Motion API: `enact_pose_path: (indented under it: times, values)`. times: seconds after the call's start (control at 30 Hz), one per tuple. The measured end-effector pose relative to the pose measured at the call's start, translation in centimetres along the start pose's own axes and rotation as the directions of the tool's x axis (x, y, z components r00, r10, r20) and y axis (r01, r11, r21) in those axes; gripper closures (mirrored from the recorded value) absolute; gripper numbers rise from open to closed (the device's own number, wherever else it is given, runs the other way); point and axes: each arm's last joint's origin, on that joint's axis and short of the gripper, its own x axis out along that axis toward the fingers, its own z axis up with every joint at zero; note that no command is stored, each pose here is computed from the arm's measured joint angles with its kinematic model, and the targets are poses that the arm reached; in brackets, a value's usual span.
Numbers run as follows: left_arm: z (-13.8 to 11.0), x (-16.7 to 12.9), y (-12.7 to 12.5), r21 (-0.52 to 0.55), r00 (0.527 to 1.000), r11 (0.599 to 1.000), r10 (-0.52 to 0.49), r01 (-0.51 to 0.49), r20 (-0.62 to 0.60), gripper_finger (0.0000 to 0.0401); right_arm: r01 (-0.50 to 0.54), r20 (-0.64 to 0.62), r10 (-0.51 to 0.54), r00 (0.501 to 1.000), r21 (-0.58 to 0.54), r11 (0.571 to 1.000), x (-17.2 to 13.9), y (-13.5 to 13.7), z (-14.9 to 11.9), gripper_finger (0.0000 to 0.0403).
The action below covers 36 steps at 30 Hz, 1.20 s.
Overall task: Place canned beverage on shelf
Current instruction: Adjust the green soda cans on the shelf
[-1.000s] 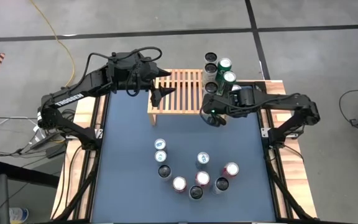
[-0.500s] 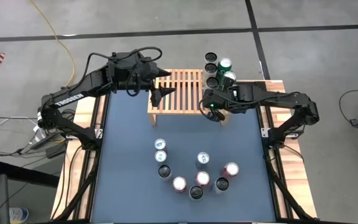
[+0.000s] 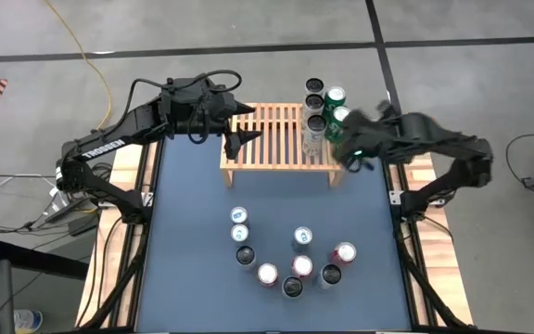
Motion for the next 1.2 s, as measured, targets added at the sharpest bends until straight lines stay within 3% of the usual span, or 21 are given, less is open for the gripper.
enact_pose_path:
  times: [0.13,0.37,0.57,0.9,1.2]
  values:
    - [0.0,0.0,0.0,0.012,1.0,1.0,0.0,0.0,0.0,0.0074,0.039,0.009,-0.041,0.999,0.155,0.987,-0.3,-1.7,-2.3,0.0403]
    - [0.0,0.0,0.0,0.011,1.0,1.0,0.0,0.0,0.0,0.0074,0.114,-0.04,-0.107,0.993,0.298,0.948,1.3,-2.8,-5.9,0.0403]
    - [0.0,0.0,0.0,0.002,1.0,1.0,0.0,0.0,-0.001,0.0074,0.192,-0.066,-0.18,0.981,0.335,0.922,2.8,-2.3,-7.9,0.0403]
    - [0.0,0.0,0.0,0.001,1.0,1.0,-0.001,0.001,-0.001,0.0074,0.227,-0.103,-0.202,0.974,0.375,0.899,4.3,-0.9,-9.8,0.0403]
    - [0.0,0.0,0.0,0.015,1.0,1.0,-0.001,0.001,-0.001,0.0074,0.154,-0.038,-0.151,0.988,0.39,0.908,4.8,0.2,-8.9,0.0403]
